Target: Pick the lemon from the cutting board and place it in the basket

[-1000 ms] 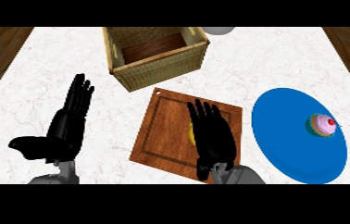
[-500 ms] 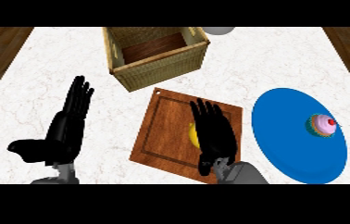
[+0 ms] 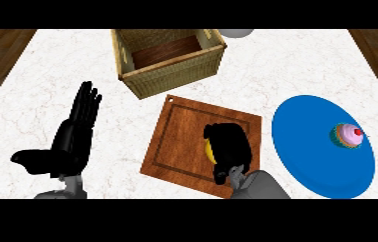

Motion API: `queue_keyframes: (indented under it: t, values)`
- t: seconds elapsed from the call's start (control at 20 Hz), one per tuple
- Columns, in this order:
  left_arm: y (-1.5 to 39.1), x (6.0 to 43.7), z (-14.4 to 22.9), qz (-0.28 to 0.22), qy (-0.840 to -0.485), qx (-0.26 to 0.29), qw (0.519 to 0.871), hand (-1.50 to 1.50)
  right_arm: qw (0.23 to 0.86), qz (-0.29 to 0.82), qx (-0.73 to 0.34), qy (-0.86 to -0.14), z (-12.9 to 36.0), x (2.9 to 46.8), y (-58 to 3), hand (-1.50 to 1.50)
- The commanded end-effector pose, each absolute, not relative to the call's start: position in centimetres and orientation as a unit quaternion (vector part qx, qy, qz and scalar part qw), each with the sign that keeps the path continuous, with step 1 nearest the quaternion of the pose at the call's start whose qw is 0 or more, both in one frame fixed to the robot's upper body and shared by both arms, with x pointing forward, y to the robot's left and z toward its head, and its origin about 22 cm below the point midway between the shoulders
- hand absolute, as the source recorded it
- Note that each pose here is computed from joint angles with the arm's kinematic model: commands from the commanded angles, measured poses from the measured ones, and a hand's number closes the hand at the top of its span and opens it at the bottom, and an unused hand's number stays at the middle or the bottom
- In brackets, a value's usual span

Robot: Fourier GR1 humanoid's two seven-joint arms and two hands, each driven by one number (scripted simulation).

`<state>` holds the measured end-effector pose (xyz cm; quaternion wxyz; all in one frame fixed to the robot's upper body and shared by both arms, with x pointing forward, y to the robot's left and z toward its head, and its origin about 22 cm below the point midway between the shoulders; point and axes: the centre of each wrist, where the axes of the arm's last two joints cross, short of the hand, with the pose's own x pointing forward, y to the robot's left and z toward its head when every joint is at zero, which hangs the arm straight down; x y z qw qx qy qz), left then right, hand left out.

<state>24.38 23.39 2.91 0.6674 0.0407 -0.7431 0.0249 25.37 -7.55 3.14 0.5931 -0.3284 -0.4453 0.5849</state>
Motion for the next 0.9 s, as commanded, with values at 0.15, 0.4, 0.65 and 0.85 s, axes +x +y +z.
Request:
queue_keyframes:
  t: [0.15, 0.4, 0.65, 0.85]
  values:
    - [23.1, 24.6, 3.0, 0.019, -0.743, 0.035, 0.668, 0.0, 0.556, 0.621, -0.327, -0.445, 1.6, 25.9, -6.7, 1.5]
    - [23.0, 26.6, 3.5, 0.023, -0.741, 0.046, 0.67, 0.0, 0.53, 0.634, -0.34, -0.448, 2.1, 25.2, -5.3, 1.5]
    - [24.1, 25.0, 3.0, 0.014, -0.745, 0.039, 0.665, 0.0, 0.516, 0.625, -0.33, -0.484, 2.9, 23.3, -2.7, 1.5]
    - [21.7, 25.8, 4.1, -0.015, -0.751, 0.006, 0.66, 0.0, 0.479, 0.637, -0.314, -0.515, 3.2, 23.5, -0.1, 1.5]
